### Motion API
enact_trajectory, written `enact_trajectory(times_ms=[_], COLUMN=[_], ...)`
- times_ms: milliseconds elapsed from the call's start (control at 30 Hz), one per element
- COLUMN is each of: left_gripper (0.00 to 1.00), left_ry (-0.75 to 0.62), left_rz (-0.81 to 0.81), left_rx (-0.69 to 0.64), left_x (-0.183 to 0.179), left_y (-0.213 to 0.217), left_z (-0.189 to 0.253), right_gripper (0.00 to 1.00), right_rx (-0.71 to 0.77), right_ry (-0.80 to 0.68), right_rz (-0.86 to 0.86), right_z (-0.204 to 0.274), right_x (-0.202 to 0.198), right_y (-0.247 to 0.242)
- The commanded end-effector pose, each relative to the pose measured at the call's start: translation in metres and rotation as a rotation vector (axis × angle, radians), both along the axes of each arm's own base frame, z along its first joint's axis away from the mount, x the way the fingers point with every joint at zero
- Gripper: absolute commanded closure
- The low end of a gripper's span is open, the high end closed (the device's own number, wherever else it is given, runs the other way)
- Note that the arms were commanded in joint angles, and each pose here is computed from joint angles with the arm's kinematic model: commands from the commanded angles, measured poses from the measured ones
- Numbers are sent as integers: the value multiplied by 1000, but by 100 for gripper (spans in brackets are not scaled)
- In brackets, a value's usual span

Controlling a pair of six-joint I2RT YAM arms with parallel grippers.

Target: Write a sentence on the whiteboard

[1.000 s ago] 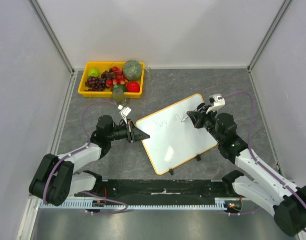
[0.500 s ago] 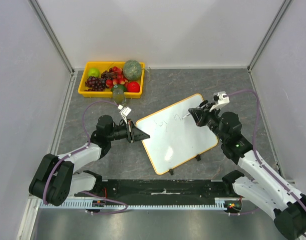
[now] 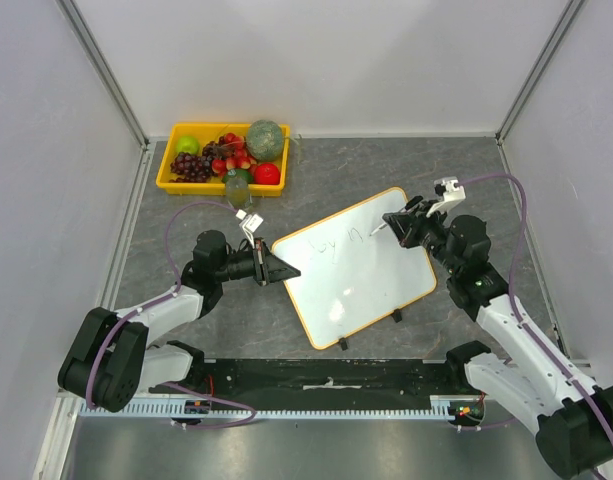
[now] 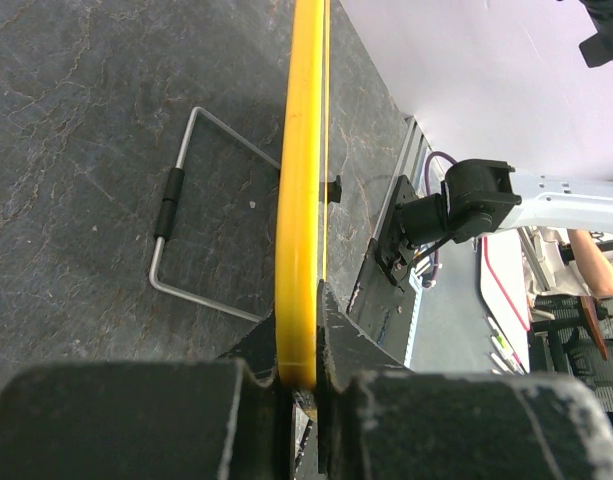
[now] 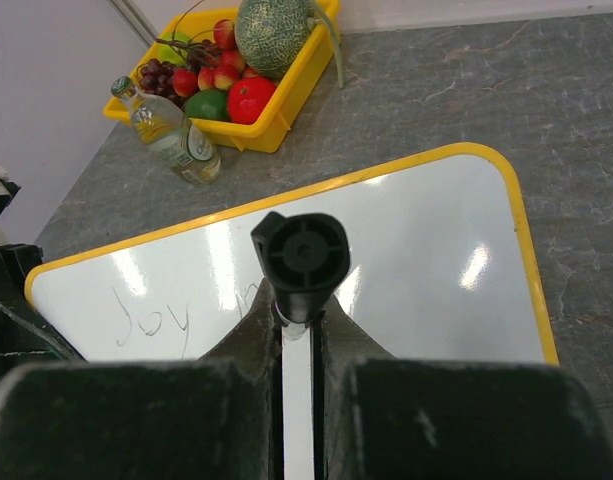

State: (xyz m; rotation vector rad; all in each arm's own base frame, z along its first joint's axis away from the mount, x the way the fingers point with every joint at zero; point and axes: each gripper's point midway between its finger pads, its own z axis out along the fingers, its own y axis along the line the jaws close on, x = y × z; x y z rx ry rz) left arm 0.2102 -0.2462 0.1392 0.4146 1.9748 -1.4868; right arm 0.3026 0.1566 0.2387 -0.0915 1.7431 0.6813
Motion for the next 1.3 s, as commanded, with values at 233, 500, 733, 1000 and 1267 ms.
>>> enact_trajectory(times_ms=[233,500,733,1000,1267], left_gripper=[98,98,98,98,98], left_ry=[-96,-92,-93,-92,-90], left_rz=[-131,-133,-132,-130,-130], left_rx=[81,80,80,81,81], left_x=[-27,-28,-27,-27,-27], left_y=[2,1,2,2,1], left_z=[-31,-32,-31,-32,-32], right_gripper=[100,100,100,100,100], right_rx=[-15,-64,-96,-93,-88], right_ry=[-74,-53,-45,-80,-130], right_rz=[65,82,139,188,265], right_z=[25,8,-3,-2,6], right_x=[-20,-35,-52,-67,-87], right_y=[1,10,36,56,79])
